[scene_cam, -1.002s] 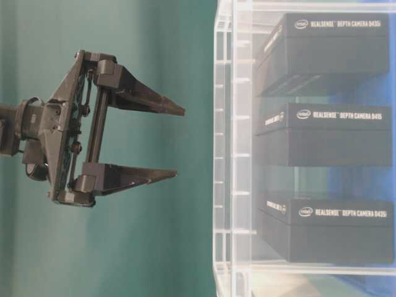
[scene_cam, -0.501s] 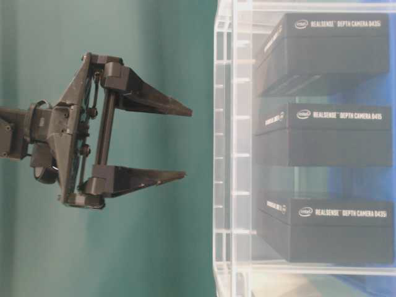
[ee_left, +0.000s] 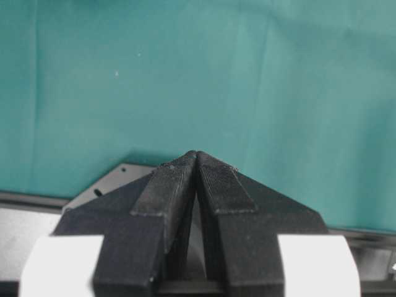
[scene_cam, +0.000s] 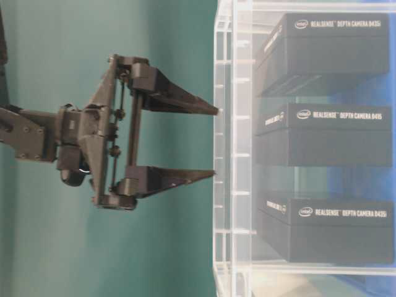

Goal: Take the box out of the case with the right arm.
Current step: 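Lower the right gripper around the middle box and close on it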

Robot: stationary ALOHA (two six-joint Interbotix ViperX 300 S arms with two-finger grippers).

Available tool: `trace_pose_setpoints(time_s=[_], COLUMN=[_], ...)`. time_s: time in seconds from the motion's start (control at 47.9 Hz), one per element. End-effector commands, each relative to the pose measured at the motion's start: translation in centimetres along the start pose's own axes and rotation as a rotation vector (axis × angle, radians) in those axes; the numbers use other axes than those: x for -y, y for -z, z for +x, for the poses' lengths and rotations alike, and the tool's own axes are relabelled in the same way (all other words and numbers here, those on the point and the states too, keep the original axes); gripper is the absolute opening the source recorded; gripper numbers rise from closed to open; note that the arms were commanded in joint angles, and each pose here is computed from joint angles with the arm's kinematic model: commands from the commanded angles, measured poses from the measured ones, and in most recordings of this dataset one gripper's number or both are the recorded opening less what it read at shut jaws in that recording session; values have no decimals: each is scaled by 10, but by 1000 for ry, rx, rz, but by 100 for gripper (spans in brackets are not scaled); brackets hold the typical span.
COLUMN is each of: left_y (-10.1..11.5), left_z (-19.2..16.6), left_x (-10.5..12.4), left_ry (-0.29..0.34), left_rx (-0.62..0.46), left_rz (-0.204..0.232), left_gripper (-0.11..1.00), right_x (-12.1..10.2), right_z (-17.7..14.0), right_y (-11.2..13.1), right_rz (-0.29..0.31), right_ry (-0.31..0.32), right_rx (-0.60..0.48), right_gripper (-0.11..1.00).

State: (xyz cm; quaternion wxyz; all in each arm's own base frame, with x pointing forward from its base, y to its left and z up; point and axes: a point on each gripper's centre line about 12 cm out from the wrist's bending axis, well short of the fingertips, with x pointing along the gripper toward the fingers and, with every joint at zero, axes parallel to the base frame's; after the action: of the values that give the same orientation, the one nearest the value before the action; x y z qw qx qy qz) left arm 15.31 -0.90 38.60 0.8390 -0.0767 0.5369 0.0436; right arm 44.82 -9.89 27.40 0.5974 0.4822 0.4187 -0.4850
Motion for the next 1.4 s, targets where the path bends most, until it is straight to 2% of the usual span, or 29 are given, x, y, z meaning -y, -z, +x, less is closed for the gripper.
trace_pose_setpoints(time_s=[0.0,0.501,0.626,0.752,1.378], left_y=[-3,-3,-4,-3,-3], left_z=[-4,-4,-4,-3,-4], left_x=[1,1,0,0,1], left_ry=[2,1,0,0,2], left_rx=[18,16,17,16,17], left_rz=[3,3,1,1,4], left_gripper=[0,0,0,0,0], right_x=[-1,5,7,8,6], right_z=[-5,45,52,59,66], right_y=[-3,5,7,11,17], right_rz=[9,21,25,55,83], right_ry=[-31,13,11,-3,-26], right_rx=[7,-15,-25,-39,-77], right_gripper=[93,93,93,93,92])
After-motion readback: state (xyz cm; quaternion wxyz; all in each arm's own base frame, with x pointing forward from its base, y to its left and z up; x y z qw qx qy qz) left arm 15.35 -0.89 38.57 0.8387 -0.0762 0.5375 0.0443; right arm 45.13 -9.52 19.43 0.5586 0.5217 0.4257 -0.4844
